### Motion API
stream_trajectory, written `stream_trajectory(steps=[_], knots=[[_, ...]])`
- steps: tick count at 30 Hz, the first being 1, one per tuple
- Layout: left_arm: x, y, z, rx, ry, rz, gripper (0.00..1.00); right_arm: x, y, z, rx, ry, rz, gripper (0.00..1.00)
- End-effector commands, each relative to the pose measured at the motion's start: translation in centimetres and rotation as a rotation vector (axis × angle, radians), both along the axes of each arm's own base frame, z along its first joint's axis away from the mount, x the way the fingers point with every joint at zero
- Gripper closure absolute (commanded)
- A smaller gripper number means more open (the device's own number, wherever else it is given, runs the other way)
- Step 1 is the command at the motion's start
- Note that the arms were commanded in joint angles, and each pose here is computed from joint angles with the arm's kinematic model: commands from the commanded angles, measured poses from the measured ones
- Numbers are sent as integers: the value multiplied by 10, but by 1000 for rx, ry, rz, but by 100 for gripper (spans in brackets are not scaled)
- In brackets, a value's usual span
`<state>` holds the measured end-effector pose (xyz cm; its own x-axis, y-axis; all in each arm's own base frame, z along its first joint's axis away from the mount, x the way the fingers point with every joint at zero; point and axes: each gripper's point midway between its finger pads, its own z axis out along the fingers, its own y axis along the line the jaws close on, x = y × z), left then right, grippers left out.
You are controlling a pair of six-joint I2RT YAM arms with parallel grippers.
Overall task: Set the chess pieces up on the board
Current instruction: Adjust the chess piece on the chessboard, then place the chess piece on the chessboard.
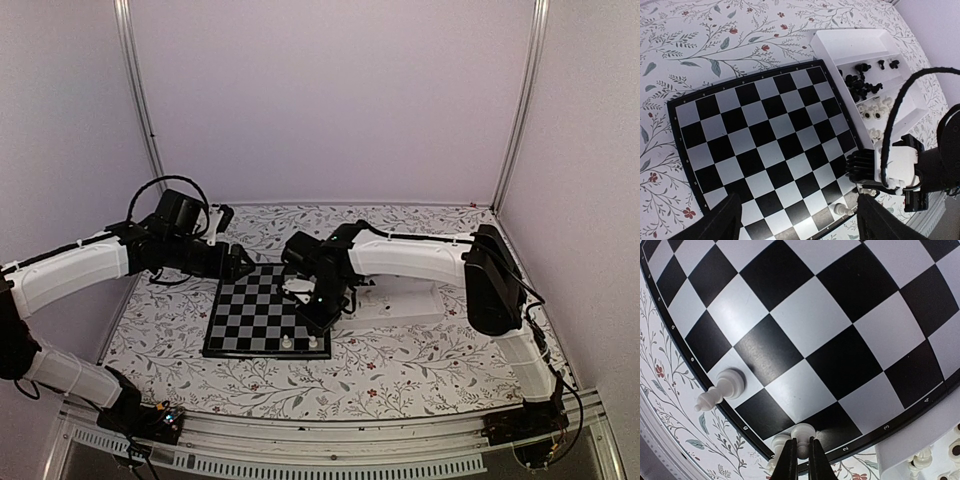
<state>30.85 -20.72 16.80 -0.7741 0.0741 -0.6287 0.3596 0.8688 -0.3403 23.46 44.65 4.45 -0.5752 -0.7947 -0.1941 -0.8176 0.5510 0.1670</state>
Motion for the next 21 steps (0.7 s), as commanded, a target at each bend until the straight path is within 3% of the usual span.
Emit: stream_trajectory(steps=[1,12,21], knots=[[2,3,5,-13,-22,8,19,2,-16,-4,-79,-26,-25,96],[-1,5,6,-21,-21,16,19,19,-29,-11,-131,-52,-73,96],[-3,6,8,-26,-17,26,19,21,-23,-9,-81,-21,-68,94]])
